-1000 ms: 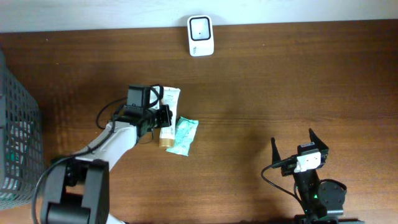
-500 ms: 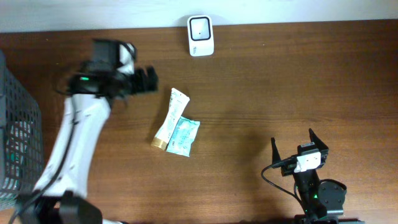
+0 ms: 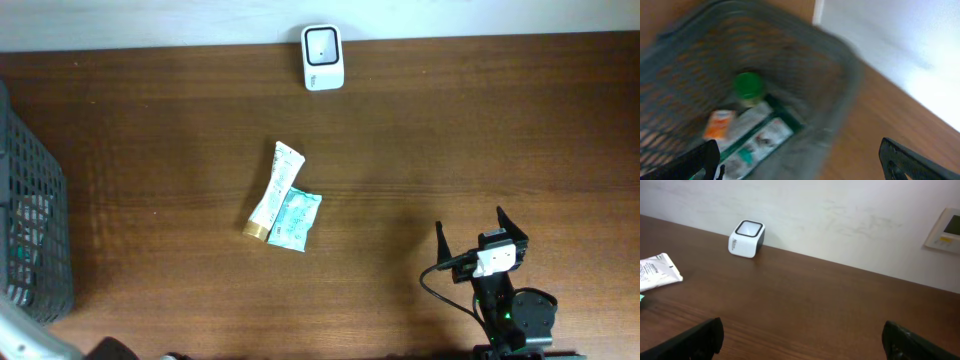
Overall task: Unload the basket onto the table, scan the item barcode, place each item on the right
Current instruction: 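Lay the white tube beside the sachet with the left gripper, then grasp the green-lidded jar in the basket with the left gripper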
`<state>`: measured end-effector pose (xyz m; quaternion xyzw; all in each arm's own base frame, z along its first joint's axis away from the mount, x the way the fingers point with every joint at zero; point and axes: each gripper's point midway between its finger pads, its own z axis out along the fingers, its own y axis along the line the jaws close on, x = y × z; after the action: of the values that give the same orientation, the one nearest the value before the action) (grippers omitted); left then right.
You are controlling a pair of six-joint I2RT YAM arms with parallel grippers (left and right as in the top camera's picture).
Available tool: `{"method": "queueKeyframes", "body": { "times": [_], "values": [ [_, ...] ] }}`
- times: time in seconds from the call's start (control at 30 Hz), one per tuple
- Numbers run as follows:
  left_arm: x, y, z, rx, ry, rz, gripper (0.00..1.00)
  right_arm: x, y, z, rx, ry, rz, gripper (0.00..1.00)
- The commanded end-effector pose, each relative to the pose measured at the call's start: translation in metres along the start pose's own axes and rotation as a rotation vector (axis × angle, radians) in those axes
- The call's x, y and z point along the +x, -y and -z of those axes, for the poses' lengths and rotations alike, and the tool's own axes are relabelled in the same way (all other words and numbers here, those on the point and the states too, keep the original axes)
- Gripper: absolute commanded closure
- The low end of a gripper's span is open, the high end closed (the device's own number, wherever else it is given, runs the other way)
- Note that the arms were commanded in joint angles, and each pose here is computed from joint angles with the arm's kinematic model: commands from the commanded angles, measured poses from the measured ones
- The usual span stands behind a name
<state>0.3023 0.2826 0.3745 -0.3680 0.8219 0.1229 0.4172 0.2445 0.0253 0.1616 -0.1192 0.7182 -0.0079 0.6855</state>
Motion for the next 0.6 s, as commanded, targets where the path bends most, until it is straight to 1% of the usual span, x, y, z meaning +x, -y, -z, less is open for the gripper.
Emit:
{"method": "queueKeyframes", "body": {
  "times": [0.0, 0.07, 0.13, 0.27, 0.37, 0.43, 0.57],
  "values": [
    [0.014, -0.045, -0.041, -0.169, -0.090, 0.038, 0.01, 0.002, -0.004, 0.000, -0.016, -0.001, -0.007, 0.02],
    [0.030, -0.071, -0.071, -0.279, -0.166, 0.041, 0.01, 0.002, -0.004, 0.000, -0.016, -0.001, -0.007, 0.02],
    [0.045, -0.088, -0.092, -0.342, -0.232, 0.031, 0.01, 0.002, -0.004, 0.000, -0.016, -0.001, -0.007, 0.02],
    [0.070, -0.098, -0.133, -0.334, -0.337, -0.029, 0.01, 0.002, -0.004, 0.000, -0.016, -0.001, -0.008, 0.02],
    [0.069, -0.098, -0.157, -0.307, -0.332, -0.111, 0.01, 0.002, -0.004, 0.000, -0.016, -0.001, -0.007, 0.02],
    [0.069, -0.102, -0.173, -0.310, -0.321, -0.114, 0.01, 0.002, -0.004, 0.000, -0.016, -0.001, -0.007, 0.01],
    [0.059, -0.102, -0.204, -0.309, -0.253, -0.116, 0.01, 0.002, -0.004, 0.000, -0.016, -0.001, -0.007, 0.02]
  ]
}}
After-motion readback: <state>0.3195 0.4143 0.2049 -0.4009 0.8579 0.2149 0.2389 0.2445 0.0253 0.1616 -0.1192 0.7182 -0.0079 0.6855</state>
